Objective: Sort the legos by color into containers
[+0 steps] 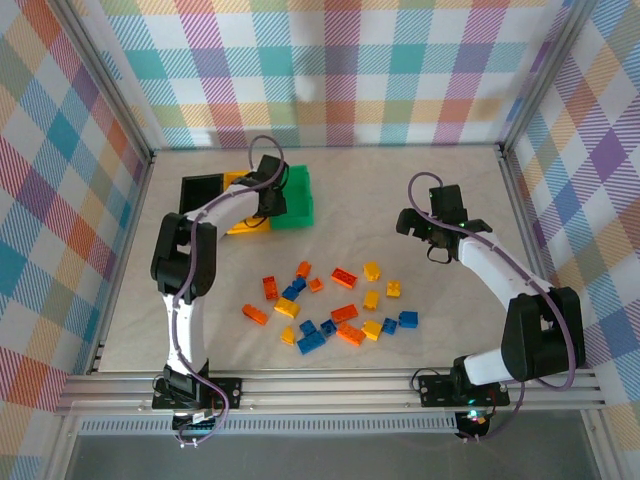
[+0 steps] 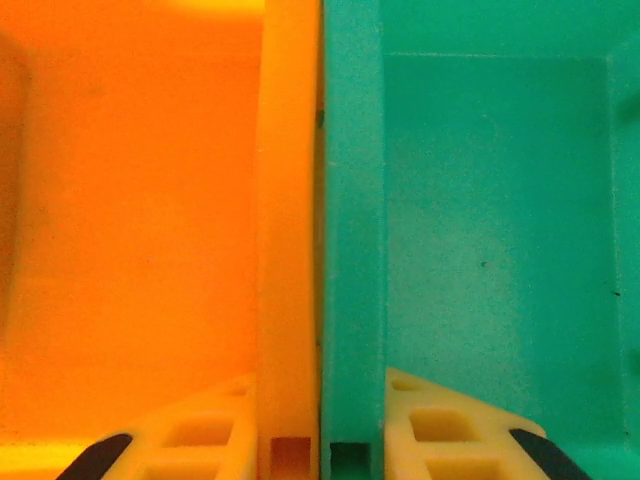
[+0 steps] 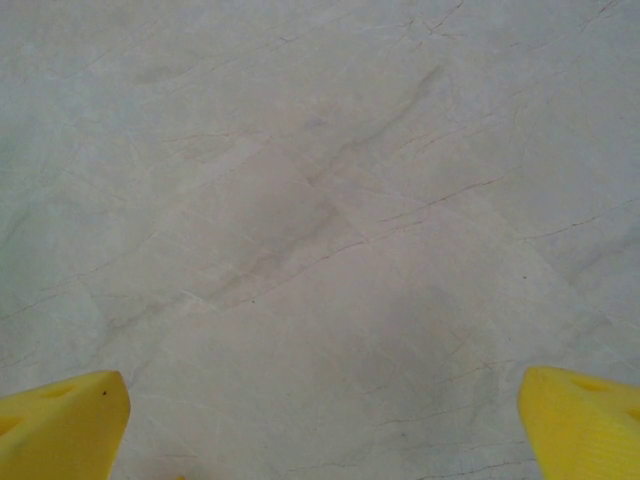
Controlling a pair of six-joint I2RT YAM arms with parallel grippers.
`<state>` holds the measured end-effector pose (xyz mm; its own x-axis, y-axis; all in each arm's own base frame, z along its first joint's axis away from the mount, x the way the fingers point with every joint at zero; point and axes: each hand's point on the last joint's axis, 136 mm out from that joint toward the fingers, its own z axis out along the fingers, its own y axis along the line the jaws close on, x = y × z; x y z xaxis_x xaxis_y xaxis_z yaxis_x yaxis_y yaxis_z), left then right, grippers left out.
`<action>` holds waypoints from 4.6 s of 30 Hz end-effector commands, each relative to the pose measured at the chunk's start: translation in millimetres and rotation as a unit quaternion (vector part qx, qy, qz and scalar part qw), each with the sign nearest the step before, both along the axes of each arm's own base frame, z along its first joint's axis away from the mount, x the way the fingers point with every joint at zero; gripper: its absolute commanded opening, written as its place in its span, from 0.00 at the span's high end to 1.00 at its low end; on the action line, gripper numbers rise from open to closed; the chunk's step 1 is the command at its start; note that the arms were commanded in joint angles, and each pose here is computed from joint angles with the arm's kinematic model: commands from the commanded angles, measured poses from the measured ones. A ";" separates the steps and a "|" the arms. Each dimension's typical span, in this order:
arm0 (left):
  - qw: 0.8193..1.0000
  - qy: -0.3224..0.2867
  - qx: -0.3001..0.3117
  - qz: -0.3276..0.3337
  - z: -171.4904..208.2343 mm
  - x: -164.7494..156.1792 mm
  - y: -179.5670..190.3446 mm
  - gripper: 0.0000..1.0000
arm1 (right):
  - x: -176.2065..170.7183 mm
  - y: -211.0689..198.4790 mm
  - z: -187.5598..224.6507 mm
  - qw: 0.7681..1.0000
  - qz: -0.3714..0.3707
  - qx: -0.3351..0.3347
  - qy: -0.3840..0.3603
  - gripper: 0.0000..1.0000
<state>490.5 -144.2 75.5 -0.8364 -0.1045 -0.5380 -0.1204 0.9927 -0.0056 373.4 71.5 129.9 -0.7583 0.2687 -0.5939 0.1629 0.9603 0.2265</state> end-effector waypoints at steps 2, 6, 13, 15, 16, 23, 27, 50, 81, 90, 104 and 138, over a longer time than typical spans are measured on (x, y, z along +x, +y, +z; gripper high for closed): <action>0.999 -0.003 -0.020 -0.050 6.6 -18.8 -52.4 0.90 | -3.7 -3.2 -2.7 1.000 -0.004 -0.011 0.004 0.00; 0.998 0.010 -0.028 -0.046 6.8 -36.4 -86.8 1.00 | -4.8 -4.8 -5.4 1.000 -0.009 -0.013 0.007 0.00; 1.000 0.016 -0.017 -0.017 9.6 -62.0 -129.2 1.00 | -7.9 -9.0 -8.7 1.000 -0.015 -0.020 0.011 0.00; 1.000 0.010 -0.016 -0.004 12.4 -64.9 -133.7 1.00 | -8.4 -10.0 -9.0 1.000 -0.017 -0.021 0.012 0.00; 1.000 0.007 -0.021 -0.003 14.7 -66.7 -137.8 1.00 | -8.8 -10.1 -8.9 1.000 -0.016 -0.022 0.011 0.00; 1.000 0.003 -0.027 0.007 16.4 -72.9 -151.7 1.00 | -11.4 -11.4 -10.6 1.000 -0.018 -0.019 0.014 0.00; 0.999 0.006 -0.035 -0.013 12.7 -71.8 -168.6 1.00 | -12.0 -12.0 -8.4 1.000 -0.017 -0.019 0.011 0.00; 0.998 -0.007 -0.044 -0.053 28.8 -76.0 -205.4 0.43 | -12.0 -12.8 1.8 1.000 -0.023 0.000 0.001 0.00; 0.973 -0.128 -0.190 -0.010 94.0 -204.5 -48.1 0.00 | -65.3 118.0 -86.8 0.973 0.191 -0.039 0.126 0.27; 0.974 -0.120 -0.190 0.023 81.4 -217.6 -18.7 0.00 | -66.2 126.7 -96.5 0.969 0.208 -0.030 0.128 0.43; 0.974 -0.126 -0.186 0.030 90.5 -216.8 -5.1 0.00 | -70.4 136.9 -62.7 0.969 0.227 0.002 0.094 0.69; 0.975 -0.047 -0.214 0.041 58.3 -230.4 17.2 0.04 | 59.5 160.6 16.2 0.986 0.164 -0.027 0.015 0.26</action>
